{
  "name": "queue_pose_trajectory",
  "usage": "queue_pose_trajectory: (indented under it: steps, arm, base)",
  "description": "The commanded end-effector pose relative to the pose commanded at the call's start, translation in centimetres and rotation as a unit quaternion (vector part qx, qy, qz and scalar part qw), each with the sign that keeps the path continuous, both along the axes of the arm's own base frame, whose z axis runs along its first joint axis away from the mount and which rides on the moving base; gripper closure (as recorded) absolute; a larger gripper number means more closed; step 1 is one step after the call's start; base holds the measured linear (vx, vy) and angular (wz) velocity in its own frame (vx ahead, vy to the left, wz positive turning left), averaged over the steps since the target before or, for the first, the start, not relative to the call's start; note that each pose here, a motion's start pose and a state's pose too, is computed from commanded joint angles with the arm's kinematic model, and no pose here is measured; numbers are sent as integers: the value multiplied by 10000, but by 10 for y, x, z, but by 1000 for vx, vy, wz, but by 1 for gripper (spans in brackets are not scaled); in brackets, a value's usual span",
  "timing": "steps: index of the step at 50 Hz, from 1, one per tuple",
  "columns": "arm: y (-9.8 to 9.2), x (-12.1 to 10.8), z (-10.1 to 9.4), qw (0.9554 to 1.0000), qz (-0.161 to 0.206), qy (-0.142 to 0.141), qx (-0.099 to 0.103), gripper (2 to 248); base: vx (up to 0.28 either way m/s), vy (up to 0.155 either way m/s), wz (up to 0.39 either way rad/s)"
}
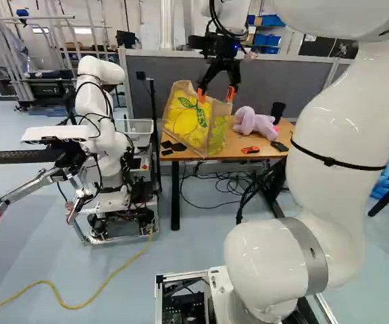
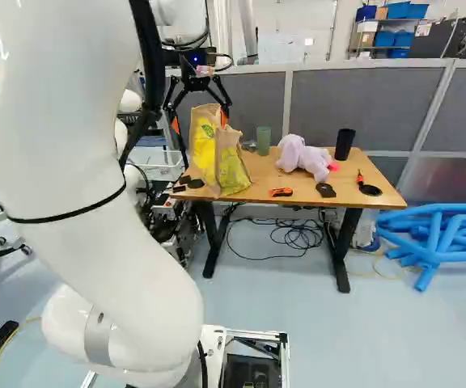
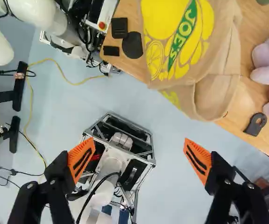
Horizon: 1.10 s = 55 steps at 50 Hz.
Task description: Pick up the bag on the ground and place it on the table
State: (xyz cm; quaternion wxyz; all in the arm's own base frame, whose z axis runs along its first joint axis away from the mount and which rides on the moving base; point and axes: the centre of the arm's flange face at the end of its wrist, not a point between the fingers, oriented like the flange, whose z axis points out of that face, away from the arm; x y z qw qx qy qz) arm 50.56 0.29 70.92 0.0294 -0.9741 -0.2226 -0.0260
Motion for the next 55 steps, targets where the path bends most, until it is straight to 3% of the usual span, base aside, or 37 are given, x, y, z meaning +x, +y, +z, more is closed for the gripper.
queue_pose_trajectory:
  steps: [55]
  arm:
    - [0,0,0,10000,0,0,0,3]
  base:
    - [-161,-3,8]
